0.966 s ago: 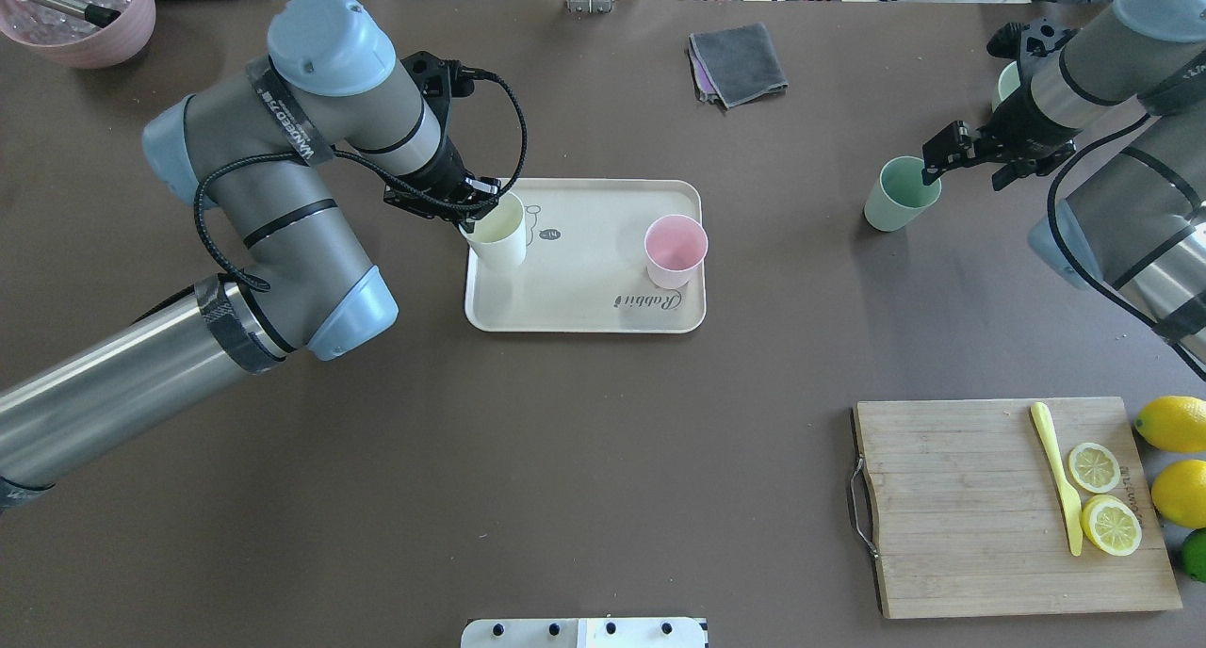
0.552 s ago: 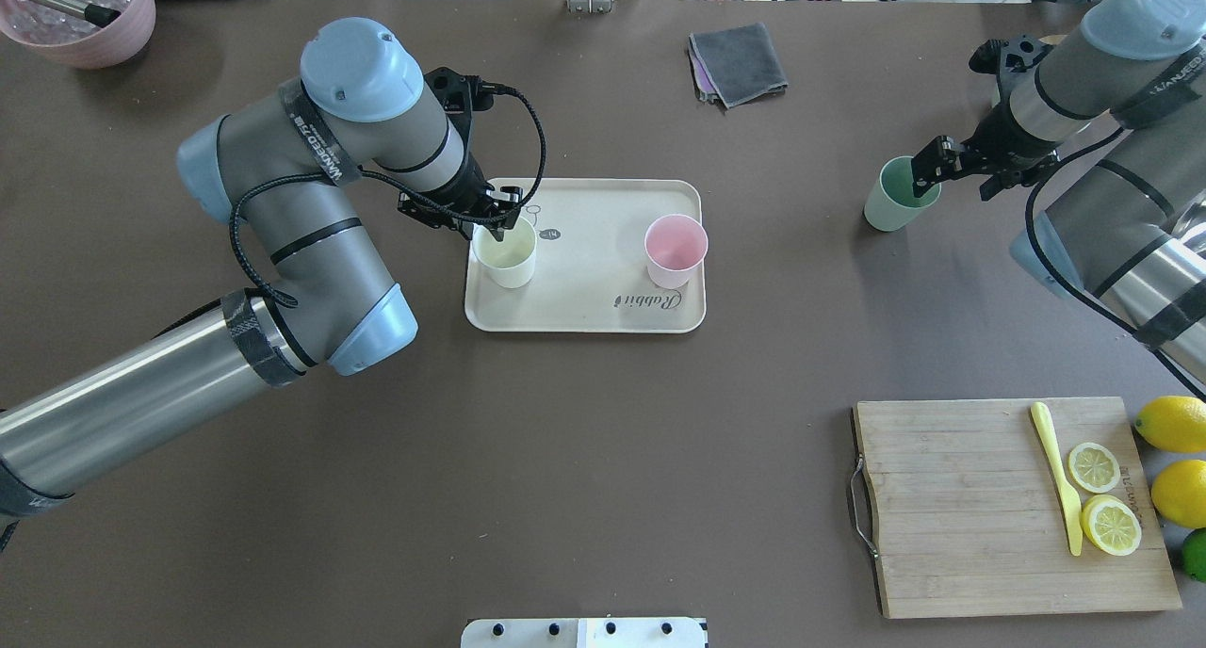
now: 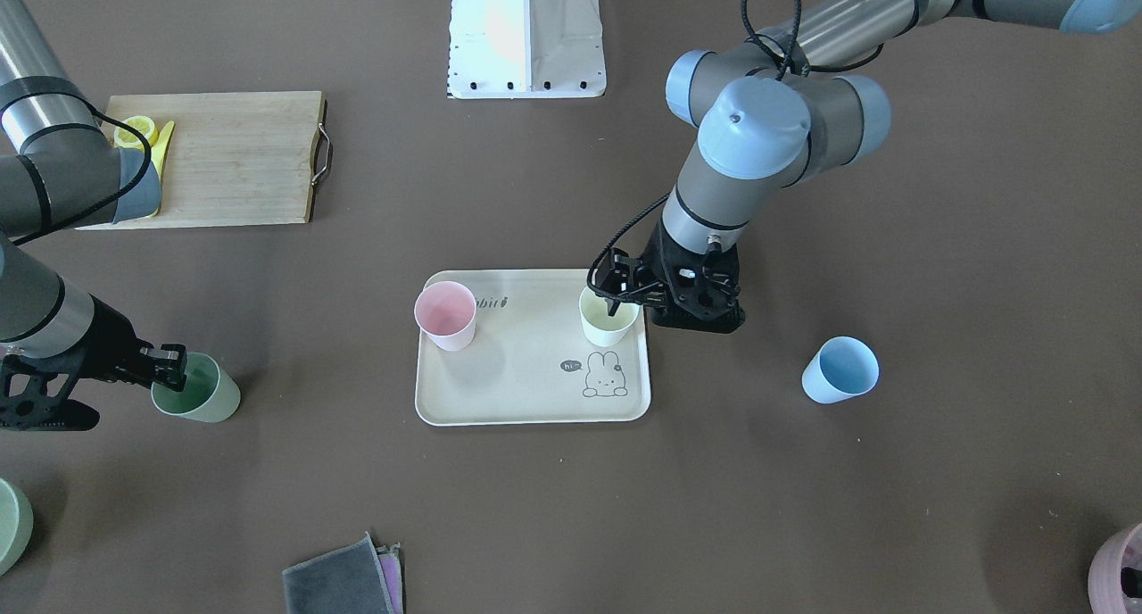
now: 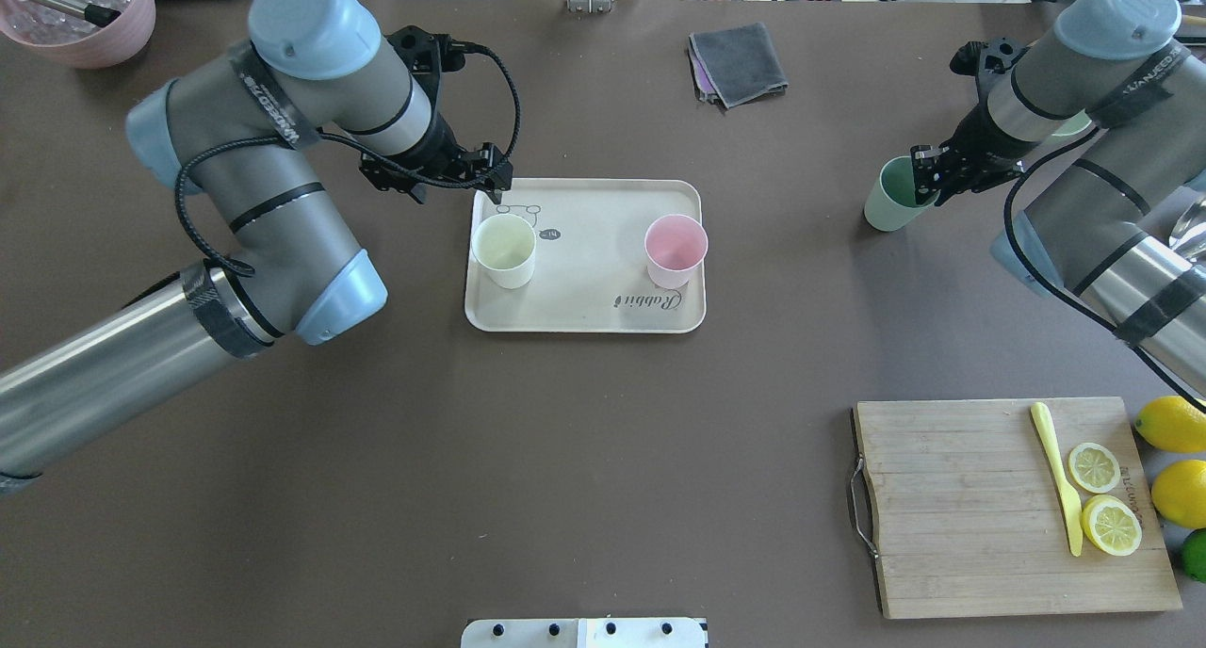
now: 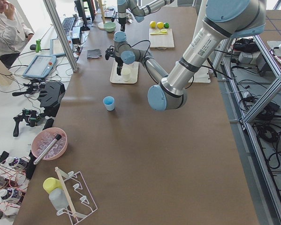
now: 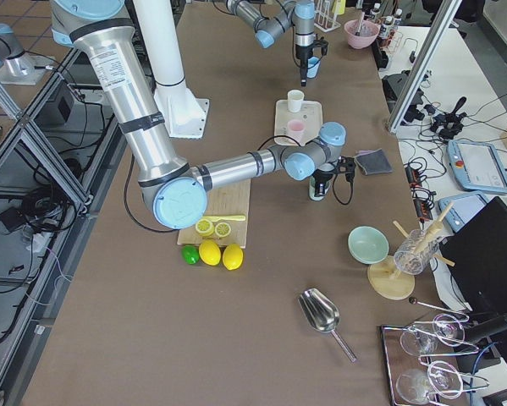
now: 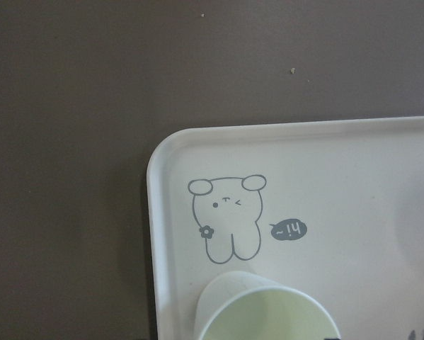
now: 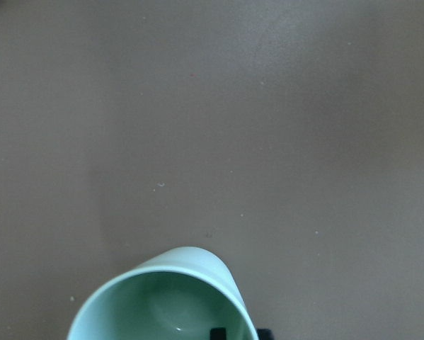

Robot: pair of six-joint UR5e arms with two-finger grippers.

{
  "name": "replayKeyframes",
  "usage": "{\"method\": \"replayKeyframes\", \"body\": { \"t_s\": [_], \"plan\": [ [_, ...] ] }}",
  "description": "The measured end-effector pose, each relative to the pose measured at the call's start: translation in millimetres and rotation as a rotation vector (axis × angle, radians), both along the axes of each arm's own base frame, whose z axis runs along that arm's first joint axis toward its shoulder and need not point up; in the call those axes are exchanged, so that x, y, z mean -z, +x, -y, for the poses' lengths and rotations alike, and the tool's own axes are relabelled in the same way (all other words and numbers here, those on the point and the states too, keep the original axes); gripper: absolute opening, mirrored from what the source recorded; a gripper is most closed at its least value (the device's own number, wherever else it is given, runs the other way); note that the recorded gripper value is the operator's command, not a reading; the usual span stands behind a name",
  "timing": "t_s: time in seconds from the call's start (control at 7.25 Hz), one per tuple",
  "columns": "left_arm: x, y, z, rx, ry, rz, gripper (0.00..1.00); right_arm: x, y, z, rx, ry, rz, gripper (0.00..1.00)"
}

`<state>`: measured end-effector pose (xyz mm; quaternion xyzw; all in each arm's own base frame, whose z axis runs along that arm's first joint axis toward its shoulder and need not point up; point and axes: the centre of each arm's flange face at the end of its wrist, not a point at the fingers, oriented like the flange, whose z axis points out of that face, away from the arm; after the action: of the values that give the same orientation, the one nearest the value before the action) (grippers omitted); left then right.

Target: Place all cups on tray

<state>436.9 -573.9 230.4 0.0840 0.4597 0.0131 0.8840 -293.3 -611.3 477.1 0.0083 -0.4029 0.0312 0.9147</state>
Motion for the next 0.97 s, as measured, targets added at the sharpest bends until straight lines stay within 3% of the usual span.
{"method": "replayKeyframes", "body": {
  "t_s": [0.28, 0.55, 0.97],
  "plan": [
    [-61, -86, 30, -0.044, 0.052, 0.030, 0.97, 37, -13, 11, 0.017, -0.009, 0.035, 0.00],
    [-131, -148, 45, -0.082, 0.102, 0.101, 0.97, 104, -42, 26, 0.029, -0.007, 0.058, 0.00],
    [-186, -155, 58, -0.069, 0.045, 0.126, 0.97, 168, -113, 23, 0.059, -0.005, 0.079, 0.00]
  ]
}}
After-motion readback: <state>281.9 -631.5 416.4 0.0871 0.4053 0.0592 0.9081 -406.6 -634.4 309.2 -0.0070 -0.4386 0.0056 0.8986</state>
